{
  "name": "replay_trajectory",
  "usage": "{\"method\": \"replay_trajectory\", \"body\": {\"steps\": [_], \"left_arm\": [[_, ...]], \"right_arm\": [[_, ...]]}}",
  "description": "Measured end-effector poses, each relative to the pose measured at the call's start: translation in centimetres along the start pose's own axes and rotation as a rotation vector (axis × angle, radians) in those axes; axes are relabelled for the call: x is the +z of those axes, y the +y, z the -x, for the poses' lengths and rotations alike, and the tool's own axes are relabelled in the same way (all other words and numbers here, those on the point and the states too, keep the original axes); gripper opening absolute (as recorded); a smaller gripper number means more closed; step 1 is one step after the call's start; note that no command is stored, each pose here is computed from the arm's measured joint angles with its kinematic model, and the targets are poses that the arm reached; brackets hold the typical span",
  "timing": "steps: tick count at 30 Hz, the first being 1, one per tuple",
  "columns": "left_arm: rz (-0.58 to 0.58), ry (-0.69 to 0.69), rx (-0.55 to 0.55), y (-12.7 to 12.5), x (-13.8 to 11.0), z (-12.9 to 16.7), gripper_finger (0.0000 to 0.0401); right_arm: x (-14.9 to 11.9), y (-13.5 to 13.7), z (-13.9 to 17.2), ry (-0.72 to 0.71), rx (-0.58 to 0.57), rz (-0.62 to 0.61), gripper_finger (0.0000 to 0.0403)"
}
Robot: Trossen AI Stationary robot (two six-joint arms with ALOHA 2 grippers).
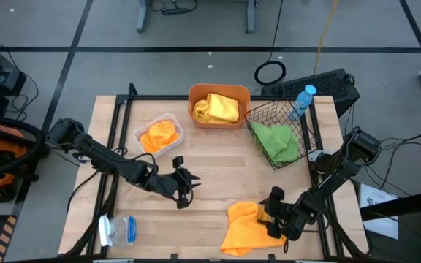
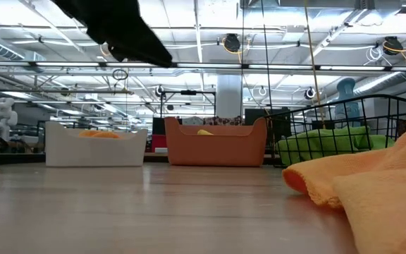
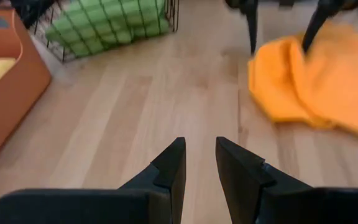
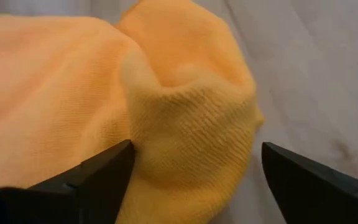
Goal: Sort microfiber towel by color & place in baskets
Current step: Put the orange towel into the white bin
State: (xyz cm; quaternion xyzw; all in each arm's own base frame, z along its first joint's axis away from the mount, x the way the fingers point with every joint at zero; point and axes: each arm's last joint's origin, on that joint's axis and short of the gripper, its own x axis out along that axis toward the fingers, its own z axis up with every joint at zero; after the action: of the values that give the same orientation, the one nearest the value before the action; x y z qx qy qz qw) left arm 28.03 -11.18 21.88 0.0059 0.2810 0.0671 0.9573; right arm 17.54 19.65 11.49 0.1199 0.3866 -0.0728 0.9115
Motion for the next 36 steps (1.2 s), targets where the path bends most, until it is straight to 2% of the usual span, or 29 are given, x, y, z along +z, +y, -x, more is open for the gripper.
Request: {"method": "replay_trajectory", "body": {"steps": [5, 13, 15, 20, 24, 29, 33, 36], "left_arm": [[0.039, -0.083, -0.021, -0.2, 0.9, -0.1, 0.0095], [0.059, -0.152, -0.041, -0.4, 1.5, -0.2, 0.0095], [0.066, -0.168, -0.045, -0.7, 1.5, -0.6, 0.0095], [0.042, -0.227, -0.062, -1.7, 1.0, -2.8, 0.0098], [0.023, -0.3, -0.098, -2.7, 0.6, -4.7, 0.0127], [-0.02, -0.363, -0.087, -3.6, 1.3, -6.1, 0.0209], [-0.064, -0.37, -0.075, -4.4, 1.9, -7.3, 0.0284], [-0.112, -0.36, -0.065, -5.0, 1.8, -8.3, 0.0325]], "right_arm": [[-0.1, -0.5, -0.3, -0.034, -0.021, -0.012, 0.0261], [0.8, -0.1, -0.2, -0.194, -0.044, 0.006, 0.0051], [1.1, 0.1, -0.2, -0.238, -0.041, 0.019, 0.0014], [2.1, 0.5, -0.2, -0.35, -0.06, 0.044, 0.0018], [3.2, 0.4, -0.5, -0.41, -0.089, 0.074, 0.0005], [5.2, 0.4, -0.8, -0.504, -0.104, 0.102, 0.0006], [6.9, 0.6, -0.7, -0.581, -0.083, 0.142, 0.0003], [8.0, 0.7, -0.5, -0.647, -0.077, 0.148, 0.0003]]}}
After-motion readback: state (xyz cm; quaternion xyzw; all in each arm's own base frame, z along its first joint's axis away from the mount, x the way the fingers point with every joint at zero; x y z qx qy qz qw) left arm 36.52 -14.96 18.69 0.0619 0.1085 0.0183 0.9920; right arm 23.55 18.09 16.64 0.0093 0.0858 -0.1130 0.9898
